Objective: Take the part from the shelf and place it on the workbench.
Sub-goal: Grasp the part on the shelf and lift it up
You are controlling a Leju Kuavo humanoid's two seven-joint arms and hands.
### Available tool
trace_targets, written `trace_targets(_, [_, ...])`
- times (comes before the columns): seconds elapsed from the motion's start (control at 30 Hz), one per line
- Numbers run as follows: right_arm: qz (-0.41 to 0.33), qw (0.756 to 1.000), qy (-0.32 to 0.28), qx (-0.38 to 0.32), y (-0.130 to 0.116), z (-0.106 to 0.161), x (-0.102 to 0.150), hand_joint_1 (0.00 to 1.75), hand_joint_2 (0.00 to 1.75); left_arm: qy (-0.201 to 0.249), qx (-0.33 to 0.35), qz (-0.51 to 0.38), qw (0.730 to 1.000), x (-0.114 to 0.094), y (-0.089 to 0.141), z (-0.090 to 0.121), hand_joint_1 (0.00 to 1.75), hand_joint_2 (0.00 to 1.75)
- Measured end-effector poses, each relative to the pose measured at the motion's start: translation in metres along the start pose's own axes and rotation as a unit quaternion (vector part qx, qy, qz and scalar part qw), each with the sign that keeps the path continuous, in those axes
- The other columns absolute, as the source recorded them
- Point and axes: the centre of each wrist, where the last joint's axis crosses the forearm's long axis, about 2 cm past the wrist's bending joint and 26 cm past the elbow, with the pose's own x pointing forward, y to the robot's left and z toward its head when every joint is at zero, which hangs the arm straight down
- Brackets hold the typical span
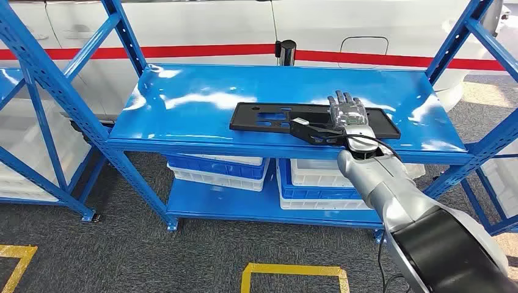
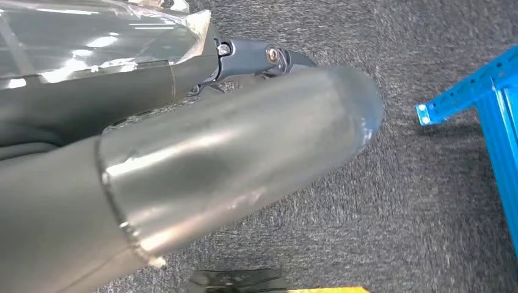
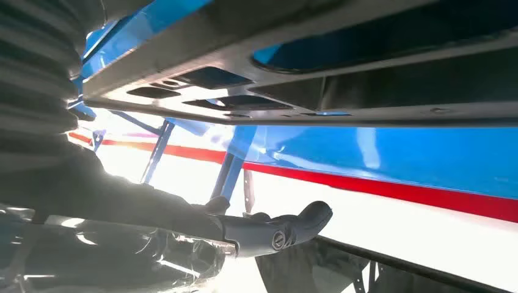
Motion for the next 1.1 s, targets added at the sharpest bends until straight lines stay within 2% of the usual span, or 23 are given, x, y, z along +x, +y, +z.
trace_targets(0.5, [0.010, 0.999, -0.019, -0.024, -0.023, -0.005, 0.003, 0.00, 1.75, -0.004, -0.004, 0.001, 1.000, 0.003, -0.001, -0.002, 0.00, 0.00])
trace_targets(0.57, [0.009, 0.999, -0.024, -0.021, -0.019, -0.004, 0.005, 0.85, 1.75, -0.011, -0.007, 0.002, 1.000, 0.004, -0.002, -0.002, 0.00, 0.00])
trace_targets(0.63, [0.007, 0.999, -0.027, -0.019, -0.016, -0.003, 0.006, 1.72, 1.75, -0.015, -0.007, 0.003, 1.000, 0.004, -0.003, -0.002, 0.00, 0.87])
trace_targets(0.7, [0.003, 0.999, -0.028, -0.020, -0.017, -0.003, 0.007, 1.75, 1.75, -0.017, -0.006, 0.002, 1.000, 0.004, -0.004, -0.002, 0.00, 1.75])
trace_targets(0.9, [-0.005, 0.999, -0.037, -0.029, -0.020, -0.002, 0.012, 1.63, 1.75, -0.005, -0.003, 0.002, 1.000, 0.003, -0.003, -0.001, 0.00, 1.75])
trace_targets(1.1, [-0.021, 0.997, -0.053, -0.048, -0.025, -0.003, 0.011, 1.75, 1.75, -0.030, 0.015, -0.013, 0.999, 0.003, -0.002, -0.001, 0.00, 1.75])
